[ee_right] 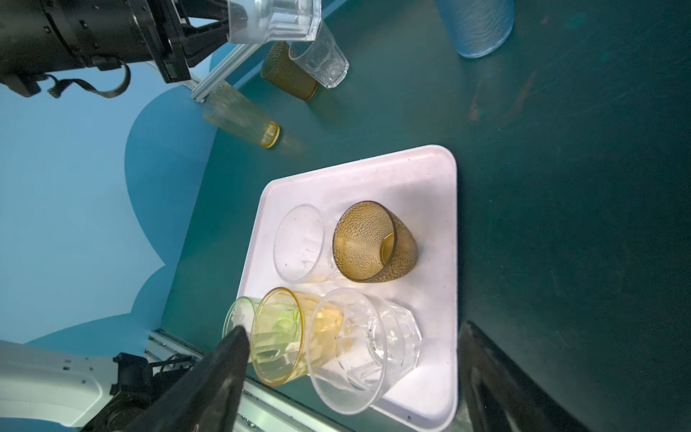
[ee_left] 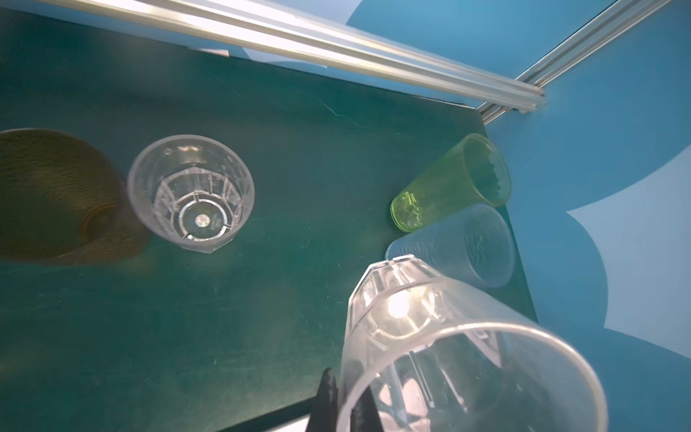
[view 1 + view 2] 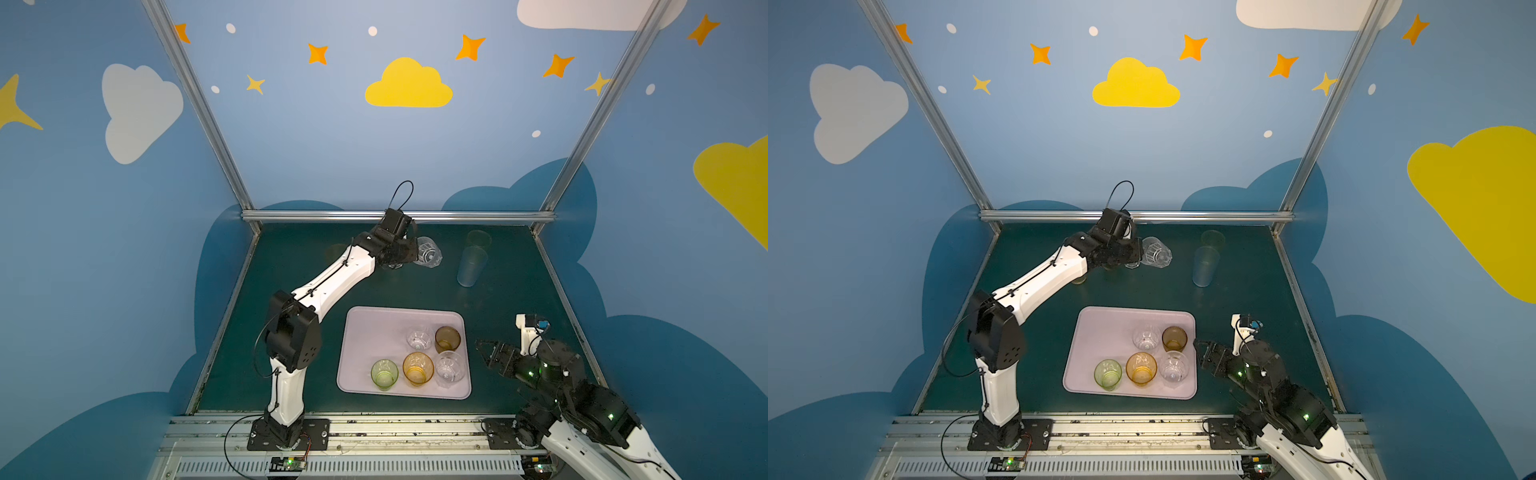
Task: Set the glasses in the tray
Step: 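Lift the clear faceted glass off the table with the left gripper, then carry the clear faceted glass toward the tray with the left gripper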
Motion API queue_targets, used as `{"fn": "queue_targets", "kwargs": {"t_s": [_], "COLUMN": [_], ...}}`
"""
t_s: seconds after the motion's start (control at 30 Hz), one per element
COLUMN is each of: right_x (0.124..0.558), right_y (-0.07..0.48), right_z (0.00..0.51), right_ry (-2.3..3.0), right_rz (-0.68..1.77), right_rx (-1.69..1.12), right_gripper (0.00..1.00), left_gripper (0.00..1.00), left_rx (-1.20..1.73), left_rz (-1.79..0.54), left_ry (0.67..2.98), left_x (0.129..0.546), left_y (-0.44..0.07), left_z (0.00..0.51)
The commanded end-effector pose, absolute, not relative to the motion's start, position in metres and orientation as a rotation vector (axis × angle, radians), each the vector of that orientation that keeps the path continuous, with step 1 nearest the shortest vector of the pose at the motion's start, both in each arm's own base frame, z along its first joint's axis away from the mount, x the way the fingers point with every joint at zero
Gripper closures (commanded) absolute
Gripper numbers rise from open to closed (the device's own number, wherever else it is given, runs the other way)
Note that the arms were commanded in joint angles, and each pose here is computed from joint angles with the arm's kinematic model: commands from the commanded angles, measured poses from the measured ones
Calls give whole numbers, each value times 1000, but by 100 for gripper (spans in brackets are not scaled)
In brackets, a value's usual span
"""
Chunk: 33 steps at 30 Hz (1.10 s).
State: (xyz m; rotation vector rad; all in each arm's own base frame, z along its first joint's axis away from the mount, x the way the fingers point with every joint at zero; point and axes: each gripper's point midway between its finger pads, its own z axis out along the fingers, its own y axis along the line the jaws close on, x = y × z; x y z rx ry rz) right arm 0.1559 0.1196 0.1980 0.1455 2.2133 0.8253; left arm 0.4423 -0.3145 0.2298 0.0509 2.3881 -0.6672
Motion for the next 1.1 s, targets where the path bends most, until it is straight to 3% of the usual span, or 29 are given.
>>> {"fn": "queue_targets", "kwargs": {"t_s": [0.0, 0.53, 1.07], "right_x": [156, 154, 154], "right_y": [128, 132, 165], "right_z": [214, 246, 263], "right_ry": [2184, 2121, 2136], "right_rz": [866, 906, 1047], "right_rx": [80, 16, -91], "right_gripper": [14, 14, 14], "left_gripper": [96, 96, 94], "left_rx": [75, 44, 24], "left_rz": [-717, -734, -656], "left_ry": [2247, 2141, 2171], "left_x": [431, 332, 272], "left_y": [-310, -250, -193], "left_z": [279, 319, 289]}}
